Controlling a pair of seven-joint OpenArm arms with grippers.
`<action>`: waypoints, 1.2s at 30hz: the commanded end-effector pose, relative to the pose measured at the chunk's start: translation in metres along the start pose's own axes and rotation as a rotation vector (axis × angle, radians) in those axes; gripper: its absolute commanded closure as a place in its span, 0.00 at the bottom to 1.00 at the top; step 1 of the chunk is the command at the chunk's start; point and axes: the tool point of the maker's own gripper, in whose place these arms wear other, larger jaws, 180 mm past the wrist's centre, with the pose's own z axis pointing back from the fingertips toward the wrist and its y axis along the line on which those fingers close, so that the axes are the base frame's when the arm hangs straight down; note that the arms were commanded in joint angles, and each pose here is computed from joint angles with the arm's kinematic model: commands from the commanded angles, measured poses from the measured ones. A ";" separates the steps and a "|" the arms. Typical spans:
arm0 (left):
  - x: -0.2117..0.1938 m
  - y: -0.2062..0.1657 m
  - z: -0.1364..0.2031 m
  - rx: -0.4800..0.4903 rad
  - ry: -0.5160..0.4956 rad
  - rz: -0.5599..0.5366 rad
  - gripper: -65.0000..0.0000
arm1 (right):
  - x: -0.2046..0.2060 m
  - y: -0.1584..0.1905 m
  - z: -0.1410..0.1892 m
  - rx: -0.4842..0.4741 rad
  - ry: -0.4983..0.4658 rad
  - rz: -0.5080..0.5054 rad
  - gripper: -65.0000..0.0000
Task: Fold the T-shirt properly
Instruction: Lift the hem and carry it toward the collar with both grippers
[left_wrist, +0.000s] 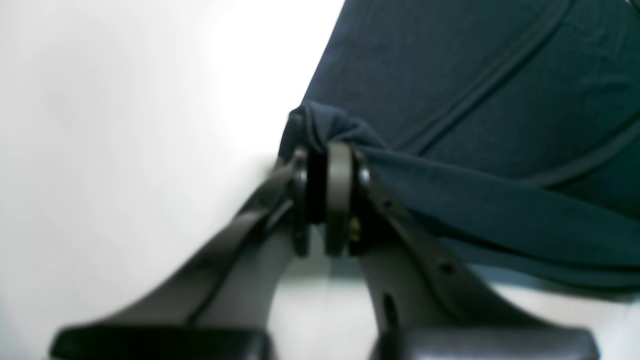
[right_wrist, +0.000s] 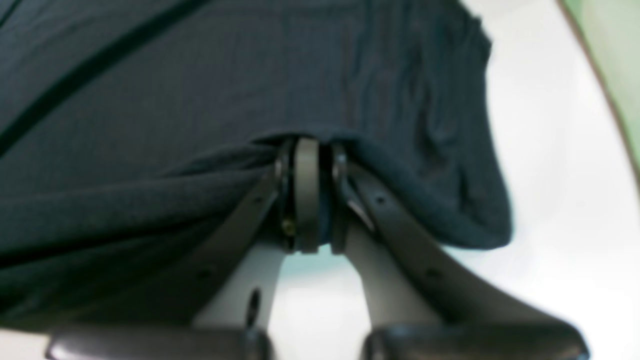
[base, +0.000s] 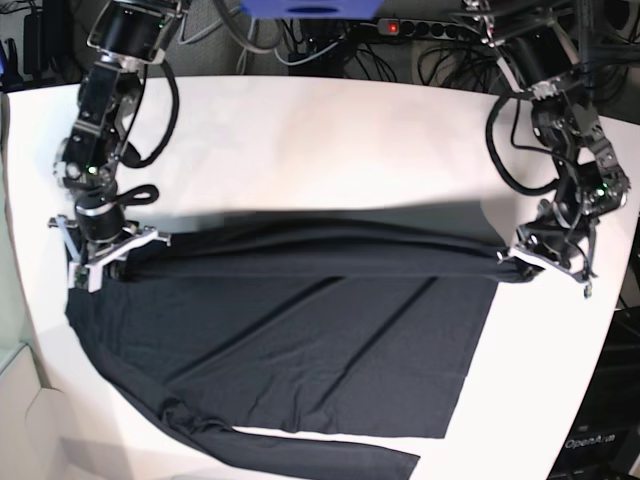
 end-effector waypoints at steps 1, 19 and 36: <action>0.028 -0.003 0.003 -0.009 -0.074 -0.010 1.00 | 0.025 -0.002 -0.001 -0.002 -0.074 0.005 1.00; 0.078 -0.032 -0.016 -0.073 -0.150 -0.060 1.00 | 0.022 0.002 -0.025 0.033 -0.035 0.040 1.00; 0.079 -0.040 -0.039 -0.098 -0.174 -0.090 1.00 | 0.027 0.002 -0.043 0.049 -0.014 0.083 1.00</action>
